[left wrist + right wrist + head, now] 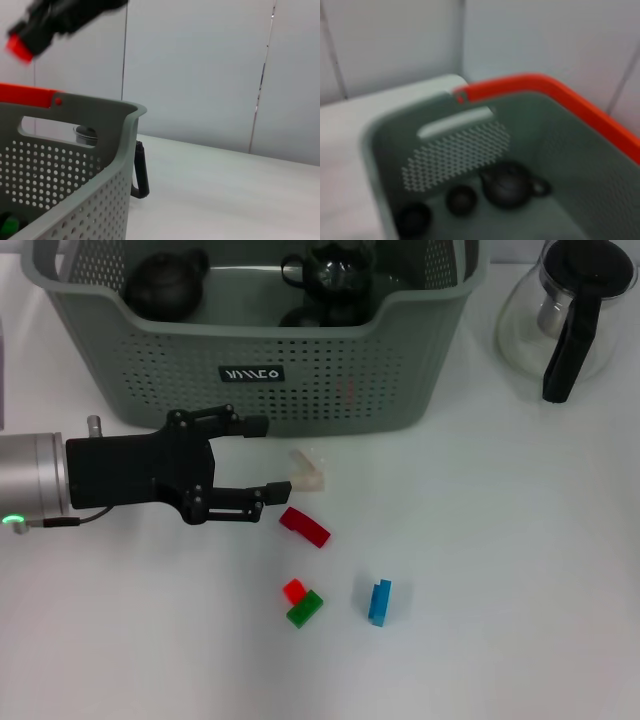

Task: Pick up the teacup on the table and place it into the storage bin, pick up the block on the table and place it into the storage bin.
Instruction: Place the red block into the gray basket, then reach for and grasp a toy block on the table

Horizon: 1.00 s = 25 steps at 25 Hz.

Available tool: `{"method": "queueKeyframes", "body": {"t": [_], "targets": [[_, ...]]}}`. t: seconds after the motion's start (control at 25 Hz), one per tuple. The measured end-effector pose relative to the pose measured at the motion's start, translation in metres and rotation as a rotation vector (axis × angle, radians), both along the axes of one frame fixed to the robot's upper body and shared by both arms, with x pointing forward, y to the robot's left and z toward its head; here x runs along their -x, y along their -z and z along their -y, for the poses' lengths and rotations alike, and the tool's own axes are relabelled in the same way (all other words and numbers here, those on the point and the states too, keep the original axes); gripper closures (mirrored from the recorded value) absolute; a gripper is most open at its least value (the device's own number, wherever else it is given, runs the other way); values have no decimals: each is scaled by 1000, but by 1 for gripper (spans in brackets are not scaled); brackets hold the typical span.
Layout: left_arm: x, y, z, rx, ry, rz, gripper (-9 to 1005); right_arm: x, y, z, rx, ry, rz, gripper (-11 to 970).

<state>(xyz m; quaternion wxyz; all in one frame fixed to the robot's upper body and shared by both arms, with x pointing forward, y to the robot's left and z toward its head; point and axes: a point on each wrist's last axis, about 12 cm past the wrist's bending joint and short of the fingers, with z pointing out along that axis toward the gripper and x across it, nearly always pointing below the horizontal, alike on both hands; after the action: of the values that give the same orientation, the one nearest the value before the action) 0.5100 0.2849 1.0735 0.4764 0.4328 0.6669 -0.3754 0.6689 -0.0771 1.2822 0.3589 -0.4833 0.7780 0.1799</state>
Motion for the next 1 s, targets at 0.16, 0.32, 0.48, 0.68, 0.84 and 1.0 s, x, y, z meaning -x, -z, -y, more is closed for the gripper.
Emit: {"method": "queueKeyframes", "body": {"t": [0.16, 0.32, 0.48, 0.68, 0.84, 1.0], "targets": [[0, 1, 1, 1, -2, -1, 160, -12, 25, 1, 51, 65, 5, 740], [0, 1, 1, 0, -4, -2, 160, -11, 35, 2, 84, 73, 19, 727], [-1, -1, 1, 3, 3, -2, 160, -5, 25, 9, 46, 68, 58, 466], [-1, -1, 1, 3, 5, -2, 160, 21, -1, 31, -110, -14, 86, 369], [-2, -3, 0, -3, 14, 3, 161, 54, -14, 61, -239, -137, 65, 291], [-5, -8, -5, -10, 20, -8, 161, 86, 8, 97, -252, -257, -7, 144]]}}
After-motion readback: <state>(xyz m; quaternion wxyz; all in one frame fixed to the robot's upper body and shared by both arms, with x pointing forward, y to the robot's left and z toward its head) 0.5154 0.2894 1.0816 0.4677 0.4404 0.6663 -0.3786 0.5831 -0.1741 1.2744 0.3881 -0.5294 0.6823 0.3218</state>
